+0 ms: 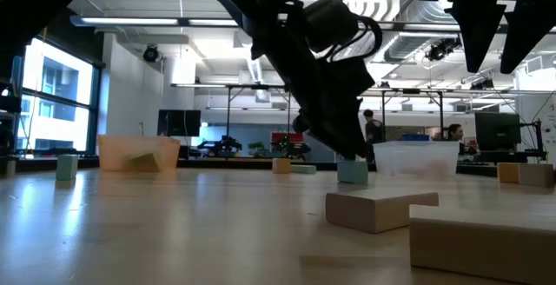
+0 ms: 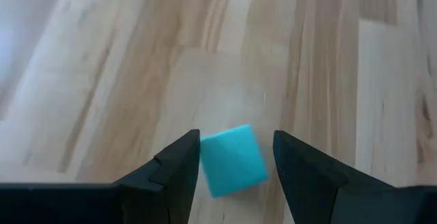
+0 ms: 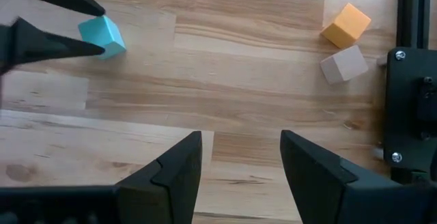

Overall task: Sort & place blocks by color
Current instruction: Put the blue block into the orange bin, then put the brown block into the light green bin

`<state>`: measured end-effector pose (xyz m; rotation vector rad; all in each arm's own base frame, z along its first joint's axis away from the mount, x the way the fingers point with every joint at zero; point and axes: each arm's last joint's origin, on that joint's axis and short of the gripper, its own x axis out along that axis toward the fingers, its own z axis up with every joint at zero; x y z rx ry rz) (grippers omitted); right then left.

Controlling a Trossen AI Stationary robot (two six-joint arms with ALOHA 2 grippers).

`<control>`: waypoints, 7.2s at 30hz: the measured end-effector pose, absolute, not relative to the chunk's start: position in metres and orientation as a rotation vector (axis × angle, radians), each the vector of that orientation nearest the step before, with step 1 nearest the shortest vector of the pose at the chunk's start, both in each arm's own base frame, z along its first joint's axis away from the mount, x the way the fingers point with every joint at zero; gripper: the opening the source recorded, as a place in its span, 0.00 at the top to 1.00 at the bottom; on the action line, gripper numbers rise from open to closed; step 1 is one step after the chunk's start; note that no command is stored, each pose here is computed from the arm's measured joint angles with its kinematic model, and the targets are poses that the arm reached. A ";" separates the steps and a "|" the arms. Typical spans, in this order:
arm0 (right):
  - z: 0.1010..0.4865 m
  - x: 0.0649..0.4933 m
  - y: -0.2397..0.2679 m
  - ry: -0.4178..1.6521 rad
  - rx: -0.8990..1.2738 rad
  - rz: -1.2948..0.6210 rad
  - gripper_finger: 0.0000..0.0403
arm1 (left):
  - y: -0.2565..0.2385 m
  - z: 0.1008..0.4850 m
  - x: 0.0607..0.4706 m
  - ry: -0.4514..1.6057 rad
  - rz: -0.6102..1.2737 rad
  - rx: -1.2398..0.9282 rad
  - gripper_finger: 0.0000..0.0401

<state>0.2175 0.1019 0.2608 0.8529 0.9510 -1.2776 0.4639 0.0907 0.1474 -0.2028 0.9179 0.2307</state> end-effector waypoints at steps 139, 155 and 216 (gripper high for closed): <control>0.325 0.284 0.017 0.707 0.285 -0.106 0.44 | 0.116 0.307 0.150 0.828 0.958 -0.701 0.54; 0.281 0.318 0.101 0.760 0.030 0.226 0.42 | 0.049 0.322 0.160 0.798 0.687 -0.684 0.54; 0.137 0.354 0.183 1.148 0.159 0.273 0.77 | 0.031 0.320 0.163 0.828 0.654 -0.620 0.54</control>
